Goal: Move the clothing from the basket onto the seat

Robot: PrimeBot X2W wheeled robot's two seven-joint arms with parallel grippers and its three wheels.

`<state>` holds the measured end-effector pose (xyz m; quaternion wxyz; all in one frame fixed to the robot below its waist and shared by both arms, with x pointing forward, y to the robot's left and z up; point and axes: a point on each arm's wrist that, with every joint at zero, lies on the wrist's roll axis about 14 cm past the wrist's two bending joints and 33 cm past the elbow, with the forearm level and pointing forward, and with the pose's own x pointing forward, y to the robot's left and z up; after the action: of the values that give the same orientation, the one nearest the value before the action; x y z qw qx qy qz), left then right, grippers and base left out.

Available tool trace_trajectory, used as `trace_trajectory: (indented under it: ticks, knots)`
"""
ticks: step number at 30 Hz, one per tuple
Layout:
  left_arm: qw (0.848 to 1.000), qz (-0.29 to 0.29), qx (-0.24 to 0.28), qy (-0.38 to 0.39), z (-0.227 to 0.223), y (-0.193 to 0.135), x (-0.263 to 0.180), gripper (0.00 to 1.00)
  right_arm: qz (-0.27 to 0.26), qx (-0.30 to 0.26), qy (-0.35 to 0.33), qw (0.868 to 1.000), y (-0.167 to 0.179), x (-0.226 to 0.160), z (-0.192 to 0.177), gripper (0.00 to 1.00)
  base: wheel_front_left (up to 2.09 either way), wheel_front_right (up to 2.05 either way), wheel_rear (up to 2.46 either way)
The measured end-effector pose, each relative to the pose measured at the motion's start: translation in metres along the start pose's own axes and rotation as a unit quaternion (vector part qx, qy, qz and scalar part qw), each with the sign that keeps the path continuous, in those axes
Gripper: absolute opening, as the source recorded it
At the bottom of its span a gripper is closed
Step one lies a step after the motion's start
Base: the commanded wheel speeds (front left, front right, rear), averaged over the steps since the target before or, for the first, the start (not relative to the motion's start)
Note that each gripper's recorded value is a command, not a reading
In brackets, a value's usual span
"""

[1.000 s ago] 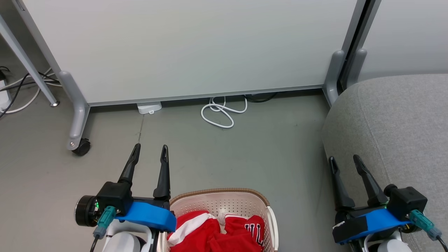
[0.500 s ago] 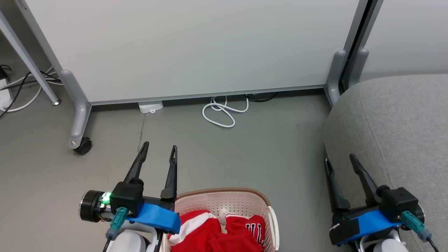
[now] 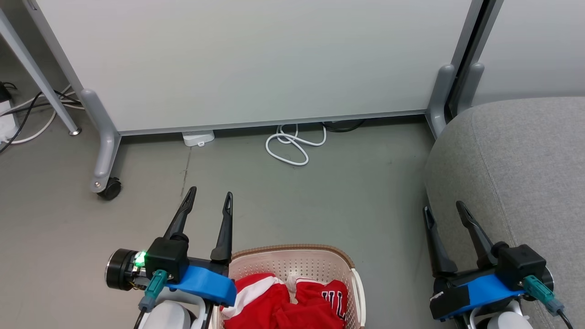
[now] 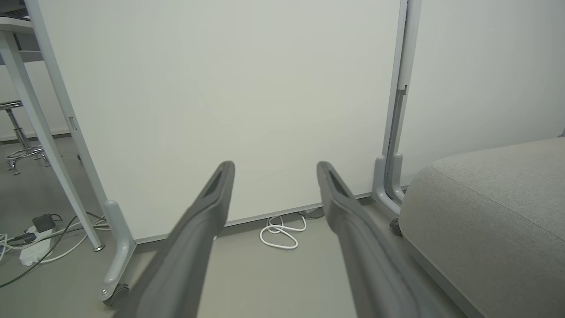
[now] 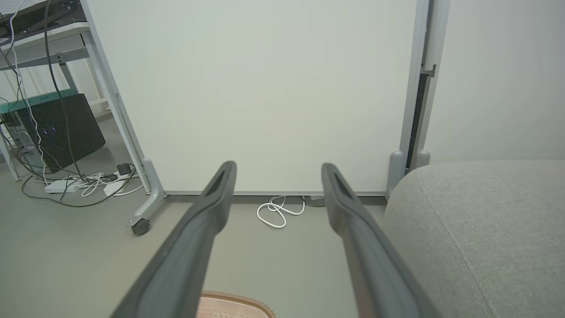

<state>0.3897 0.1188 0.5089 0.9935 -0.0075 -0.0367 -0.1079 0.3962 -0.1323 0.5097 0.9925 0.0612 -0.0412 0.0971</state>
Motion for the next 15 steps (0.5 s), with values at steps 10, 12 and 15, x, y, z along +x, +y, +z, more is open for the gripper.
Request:
trace_trajectory:
  ticks: [10,12,15]
  knots:
    - [1.0,0.0,-0.008,0.006,-0.004,0.0006,-0.0005,1.0,-0.002,0.006,0.001,1.0,-0.0006,0.0,-0.0013,1.0,0.0,0.0,0.0]
    - [1.0,0.0,-0.008,0.007,-0.0046,0.0006,-0.0004,1.0,-0.002,0.006,0.002,1.0,-0.0005,-0.0002,-0.0016,1.0,0.0,0.0,0.0]
    - [1.0,0.0,-0.008,0.009,-0.006,0.0004,0.0002,1.0,-0.002,0.007,0.004,1.0,-0.0009,0.0,-0.0028,1.0,0.0,0.0,0.0]
